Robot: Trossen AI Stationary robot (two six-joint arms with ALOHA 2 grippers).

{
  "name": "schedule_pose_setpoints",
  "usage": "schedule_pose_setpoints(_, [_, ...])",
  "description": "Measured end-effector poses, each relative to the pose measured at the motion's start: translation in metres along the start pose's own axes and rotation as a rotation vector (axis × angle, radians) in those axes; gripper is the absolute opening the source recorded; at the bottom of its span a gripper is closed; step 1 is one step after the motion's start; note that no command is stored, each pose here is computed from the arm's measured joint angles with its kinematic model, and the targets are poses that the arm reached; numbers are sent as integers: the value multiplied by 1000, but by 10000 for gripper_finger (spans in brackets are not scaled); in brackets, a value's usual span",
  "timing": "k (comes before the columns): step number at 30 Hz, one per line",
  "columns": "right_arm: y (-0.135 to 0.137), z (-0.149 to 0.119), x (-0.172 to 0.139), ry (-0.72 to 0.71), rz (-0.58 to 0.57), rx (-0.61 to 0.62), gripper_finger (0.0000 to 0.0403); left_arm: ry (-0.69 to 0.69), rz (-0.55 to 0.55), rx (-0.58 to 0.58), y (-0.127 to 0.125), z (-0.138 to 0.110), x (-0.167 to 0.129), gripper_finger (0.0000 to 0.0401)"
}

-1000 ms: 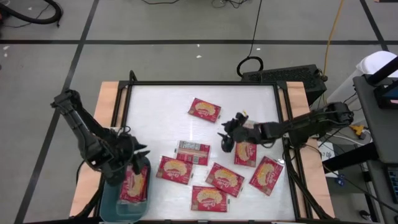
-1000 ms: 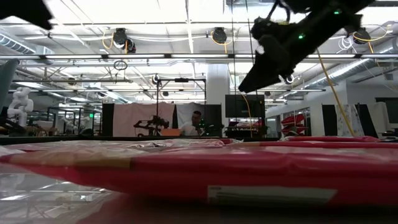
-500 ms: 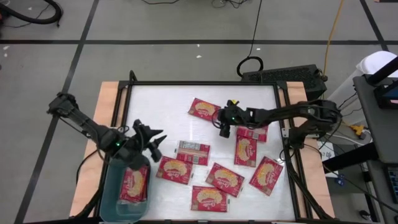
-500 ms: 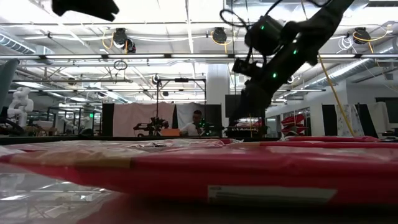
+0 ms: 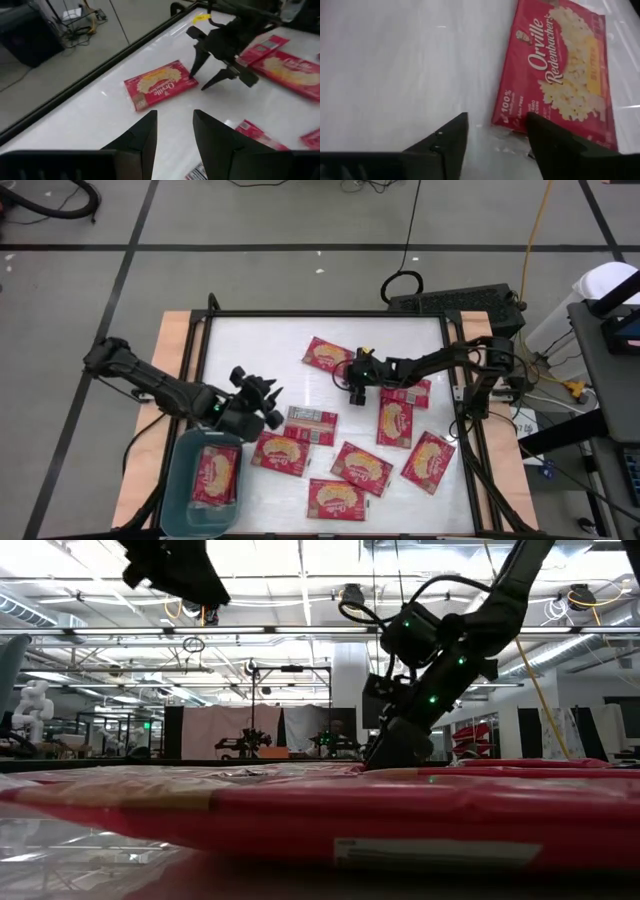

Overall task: Sort popcorn bags into baskets
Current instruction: Put the red popcorn bag into the blue bin

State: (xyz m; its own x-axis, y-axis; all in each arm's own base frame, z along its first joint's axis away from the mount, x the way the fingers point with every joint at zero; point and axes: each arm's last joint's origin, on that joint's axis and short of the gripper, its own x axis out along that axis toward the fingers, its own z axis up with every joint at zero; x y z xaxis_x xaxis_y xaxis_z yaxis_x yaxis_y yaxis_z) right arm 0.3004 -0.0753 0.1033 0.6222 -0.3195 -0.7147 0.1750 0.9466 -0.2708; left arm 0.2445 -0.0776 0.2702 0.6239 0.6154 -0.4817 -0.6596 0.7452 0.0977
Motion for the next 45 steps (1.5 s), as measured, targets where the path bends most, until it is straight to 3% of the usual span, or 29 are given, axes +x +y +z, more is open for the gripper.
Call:
schedule_pose_setpoints(9, [19, 5, -4, -16, -26, 2, 11, -14, 53, 47, -17, -1, 41, 131])
schedule_pose_setpoints(12, [28, 9, -10, -42, -4, 53, 14, -10, 69, 100, -23, -4, 58, 131])
schedule_pose_setpoints(15, [38, 14, -19, -51, 32, 117, 10, 44, 18, 194, -32, -11, 78, 131])
schedule_pose_setpoints(22, [68, 23, -46, -84, 122, 173, 1, 95, -54, 276, -53, -35, 114, 152])
schedule_pose_setpoints(31, [98, 26, -64, -110, 208, 179, 0, 69, -160, 610, -77, -61, 141, 211])
schedule_pose_setpoints(35, [105, 26, -68, -115, 244, 193, 0, 40, -185, 702, -84, -70, 151, 222])
schedule_pose_setpoints(40, [109, 28, -71, -126, 278, 233, 0, 27, -196, 830, -90, -82, 163, 210])
schedule_pose_setpoints(45, [111, 34, -73, -171, 352, 286, 0, -7, -188, 880, -92, -84, 170, 164])
